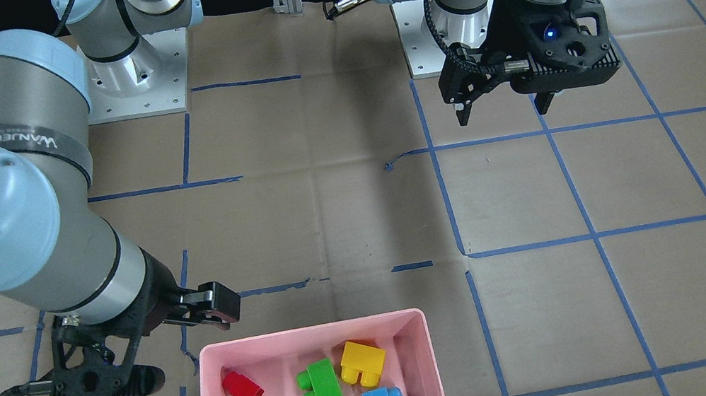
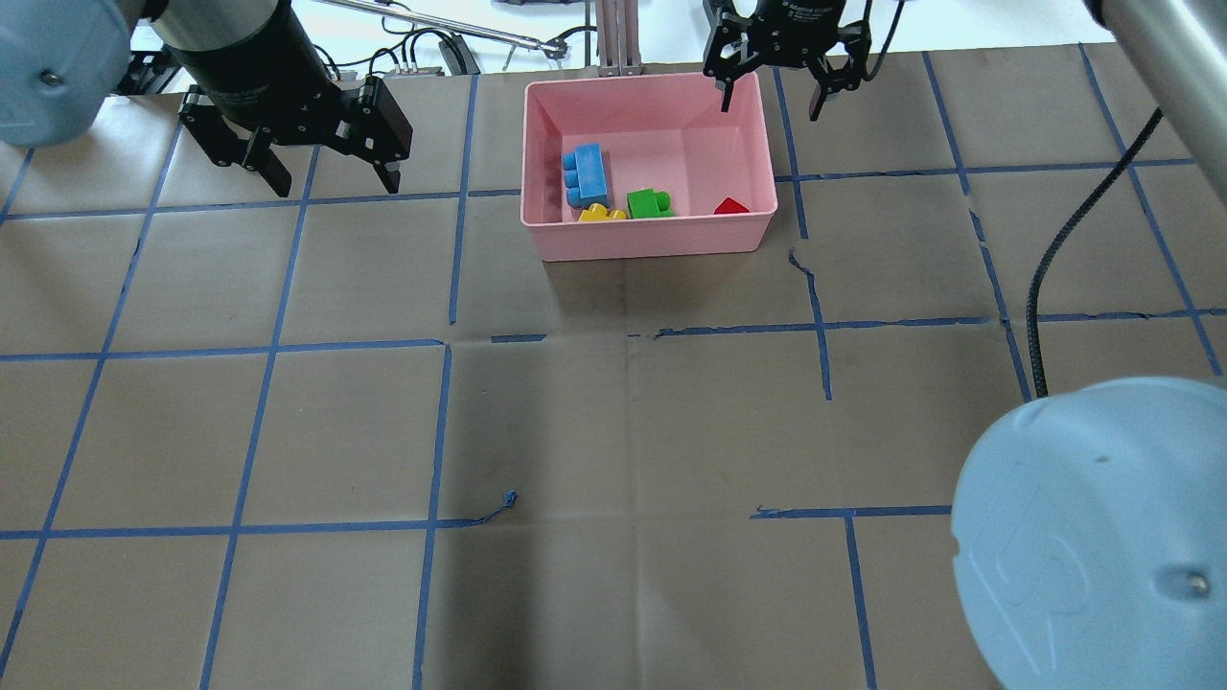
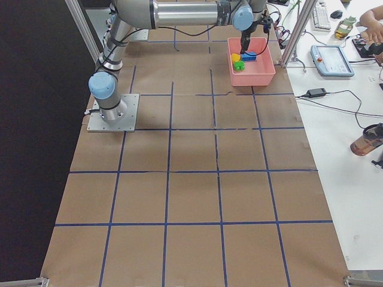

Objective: Put all blocks into box

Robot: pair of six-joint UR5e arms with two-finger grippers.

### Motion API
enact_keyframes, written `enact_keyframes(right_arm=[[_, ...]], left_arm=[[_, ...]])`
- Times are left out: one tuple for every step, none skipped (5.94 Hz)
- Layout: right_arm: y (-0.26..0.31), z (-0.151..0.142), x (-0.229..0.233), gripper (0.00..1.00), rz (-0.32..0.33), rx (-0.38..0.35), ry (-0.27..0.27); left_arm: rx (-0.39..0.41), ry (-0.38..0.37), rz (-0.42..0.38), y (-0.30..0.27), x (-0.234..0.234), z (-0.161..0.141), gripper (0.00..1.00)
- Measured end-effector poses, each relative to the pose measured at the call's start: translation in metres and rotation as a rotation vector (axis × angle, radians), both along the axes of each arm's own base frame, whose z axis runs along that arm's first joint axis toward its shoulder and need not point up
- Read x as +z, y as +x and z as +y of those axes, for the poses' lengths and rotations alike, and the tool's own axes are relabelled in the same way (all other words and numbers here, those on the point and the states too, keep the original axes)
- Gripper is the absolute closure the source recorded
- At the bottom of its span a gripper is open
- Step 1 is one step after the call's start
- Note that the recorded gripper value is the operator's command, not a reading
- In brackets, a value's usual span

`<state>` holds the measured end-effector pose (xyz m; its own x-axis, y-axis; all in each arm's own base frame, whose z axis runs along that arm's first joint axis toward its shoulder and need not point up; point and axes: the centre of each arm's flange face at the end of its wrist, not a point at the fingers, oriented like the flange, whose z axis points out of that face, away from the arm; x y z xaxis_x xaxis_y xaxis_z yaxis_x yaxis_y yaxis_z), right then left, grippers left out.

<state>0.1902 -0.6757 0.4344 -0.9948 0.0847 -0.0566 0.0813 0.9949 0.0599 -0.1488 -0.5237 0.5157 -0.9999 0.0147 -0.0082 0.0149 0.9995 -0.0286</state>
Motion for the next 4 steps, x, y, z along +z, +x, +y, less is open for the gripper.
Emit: enact_keyframes(right_arm=[[-0.019,0.021,0.018,0.01,0.029,0.050,0.017],[-0.034,0.054,0.031,0.01,0.043,0.067,0.037],[-0.039,0.098,0.044,0.01,0.048,0.065,0.040],[-0.041,0.133,0.052,0.01,0.050,0.053,0.034]], left_arm=[[0.000,0.000,-0.001,0.000,0.000,0.000,0.01],[0.000,0.000,-0.001,0.000,0.000,0.000,0.01],[0.000,-0.001,-0.002,0.000,0.000,0.000,0.00],[0.000,-0.001,-0.002,0.000,0.000,0.000,0.00]])
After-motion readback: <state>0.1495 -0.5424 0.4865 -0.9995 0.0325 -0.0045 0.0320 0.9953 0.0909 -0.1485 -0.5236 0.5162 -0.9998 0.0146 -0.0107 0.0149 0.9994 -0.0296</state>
